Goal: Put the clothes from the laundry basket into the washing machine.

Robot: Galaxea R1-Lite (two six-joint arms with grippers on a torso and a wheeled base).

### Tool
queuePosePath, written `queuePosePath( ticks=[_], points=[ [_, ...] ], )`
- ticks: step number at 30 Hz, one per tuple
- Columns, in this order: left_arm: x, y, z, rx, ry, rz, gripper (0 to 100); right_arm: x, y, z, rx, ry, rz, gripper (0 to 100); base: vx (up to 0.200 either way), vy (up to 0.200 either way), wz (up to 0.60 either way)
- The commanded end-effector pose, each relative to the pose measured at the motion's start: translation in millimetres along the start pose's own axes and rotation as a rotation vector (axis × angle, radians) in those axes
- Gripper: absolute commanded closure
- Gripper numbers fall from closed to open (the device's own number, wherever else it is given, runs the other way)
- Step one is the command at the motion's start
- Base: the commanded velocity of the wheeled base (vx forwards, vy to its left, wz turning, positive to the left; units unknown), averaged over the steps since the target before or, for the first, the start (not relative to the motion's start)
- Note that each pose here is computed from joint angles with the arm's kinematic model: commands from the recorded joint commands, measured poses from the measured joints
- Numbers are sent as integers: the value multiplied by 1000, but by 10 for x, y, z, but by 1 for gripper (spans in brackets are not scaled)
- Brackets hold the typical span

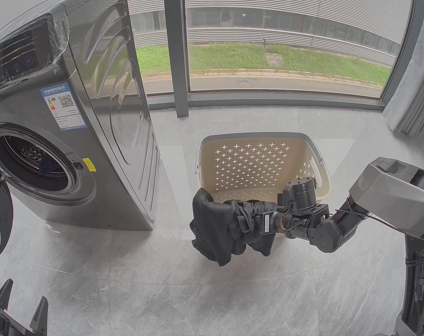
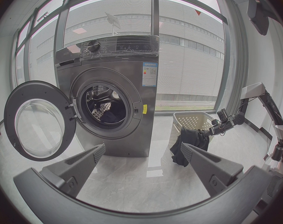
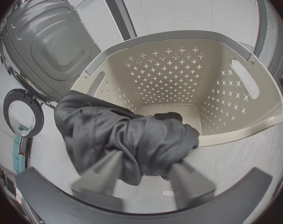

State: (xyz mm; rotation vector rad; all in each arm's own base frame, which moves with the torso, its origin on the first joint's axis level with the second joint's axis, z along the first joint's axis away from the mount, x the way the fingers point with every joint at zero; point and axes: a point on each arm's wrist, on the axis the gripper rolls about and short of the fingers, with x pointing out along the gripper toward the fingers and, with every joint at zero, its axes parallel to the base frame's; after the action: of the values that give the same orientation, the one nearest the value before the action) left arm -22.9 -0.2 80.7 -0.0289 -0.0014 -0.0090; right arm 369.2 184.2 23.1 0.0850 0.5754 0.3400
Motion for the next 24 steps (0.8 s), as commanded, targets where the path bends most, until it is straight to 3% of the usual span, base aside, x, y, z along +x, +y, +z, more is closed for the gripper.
queuePosePath(
  ticks=[1,11,24],
  points=[
    [1,2,-53,0,1,1,0,0,19,13,-1,-13,6,100,0,0,0],
    [1,2,-53,-5,1,0,0,-275,117,93,-11,-29,29,100,0,0,0],
    [1,2,-53,-3,1,0,0,-1153,302,448,-26,-168,73,100,0,0,0]
  ],
)
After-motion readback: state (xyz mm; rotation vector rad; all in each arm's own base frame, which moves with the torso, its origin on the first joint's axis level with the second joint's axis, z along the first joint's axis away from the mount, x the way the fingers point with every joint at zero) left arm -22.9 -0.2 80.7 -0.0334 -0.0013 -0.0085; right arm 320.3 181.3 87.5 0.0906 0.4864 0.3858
